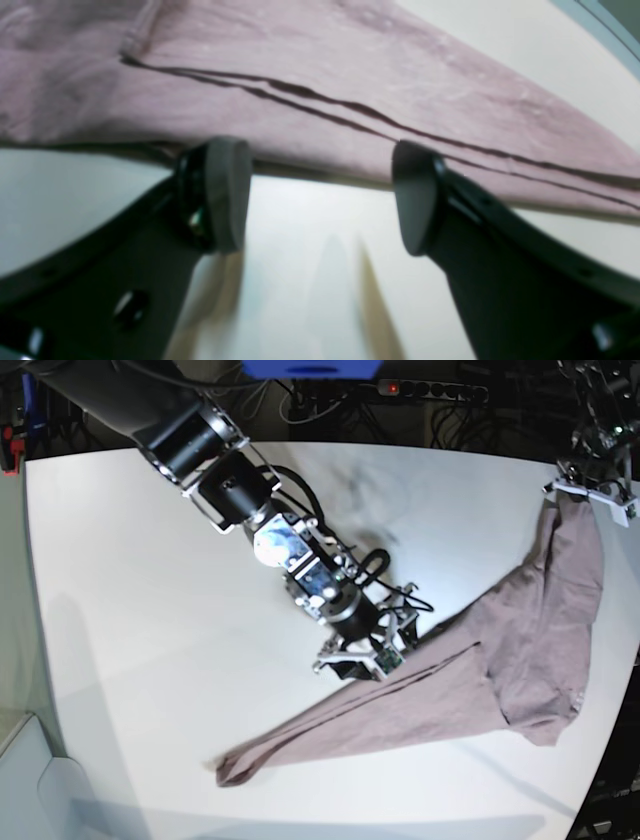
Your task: Layout the t-shirt on the table in an organized manner, then fold the t-shirt properly
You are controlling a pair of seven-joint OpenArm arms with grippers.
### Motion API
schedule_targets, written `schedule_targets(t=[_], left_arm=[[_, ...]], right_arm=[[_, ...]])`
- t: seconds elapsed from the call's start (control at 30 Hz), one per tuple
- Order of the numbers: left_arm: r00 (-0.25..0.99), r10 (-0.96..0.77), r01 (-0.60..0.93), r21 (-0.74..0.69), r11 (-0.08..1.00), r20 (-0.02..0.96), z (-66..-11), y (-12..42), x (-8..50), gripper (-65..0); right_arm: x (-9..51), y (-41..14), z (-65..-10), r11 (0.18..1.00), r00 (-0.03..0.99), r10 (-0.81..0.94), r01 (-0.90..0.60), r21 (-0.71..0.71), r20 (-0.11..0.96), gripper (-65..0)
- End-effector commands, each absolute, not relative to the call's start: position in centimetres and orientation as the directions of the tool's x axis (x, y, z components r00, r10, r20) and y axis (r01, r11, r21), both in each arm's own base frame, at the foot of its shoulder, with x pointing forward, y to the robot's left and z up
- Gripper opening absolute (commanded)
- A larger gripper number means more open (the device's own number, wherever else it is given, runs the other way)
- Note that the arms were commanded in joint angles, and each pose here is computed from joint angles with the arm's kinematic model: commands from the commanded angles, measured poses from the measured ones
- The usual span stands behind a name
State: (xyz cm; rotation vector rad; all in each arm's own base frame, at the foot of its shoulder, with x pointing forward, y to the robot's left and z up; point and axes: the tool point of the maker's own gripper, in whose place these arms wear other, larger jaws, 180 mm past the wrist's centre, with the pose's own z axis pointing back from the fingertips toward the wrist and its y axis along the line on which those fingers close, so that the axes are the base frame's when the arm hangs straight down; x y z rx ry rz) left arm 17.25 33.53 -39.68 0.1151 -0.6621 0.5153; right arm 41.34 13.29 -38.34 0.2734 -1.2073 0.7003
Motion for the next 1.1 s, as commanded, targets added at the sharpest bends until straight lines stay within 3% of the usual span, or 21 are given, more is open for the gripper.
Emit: schedule_targets(t=[0.0,0.1,0.33,0.6,0.77,1.07], left_arm=[[0.647,0.397,-0.487,-0.048,0.872,0.651,-38.4,34.2,18.0,-64.8],[0.634,0.379,-0.473,-0.050,0.880,0.674,-37.4,34.0,18.6,-64.8],[0.572,0.292,-0.408,-0.042,0.912,0.767,-32.6,32.7,20.7,-64.8],[0.537,0.269,-0.404,-0.036,0.914,0.800,-30.8,32.8,21.2,-64.8],[0.563,0.286,-0.412,-0.037,0.910,0.775,-32.0,32.8,20.5,-64.6],[0.660,0.352,-0.424,-0.059,0.904,0.664,-34.3,31.6,18.8,-64.5]], right_arm=[[42.4,14.2,-35.9,0.765,0.123,0.311,-0.621,-0.172,0.942,-21.8],[42.2,14.2,-36.0,0.765,0.125,0.309,-0.622,-0.169,0.943,-30.4],[41.8,14.2,-36.5,0.766,0.138,0.307,-0.622,-0.159,0.942,-63.8],[40.2,14.6,-37.4,0.766,0.161,0.291,-0.629,-0.129,0.943,-65.0],[40.0,14.8,-37.1,0.766,0.183,0.301,-0.630,-0.123,0.936,-64.9],[41.6,15.1,-34.5,0.767,0.135,0.284,-0.626,-0.140,0.949,-64.9]])
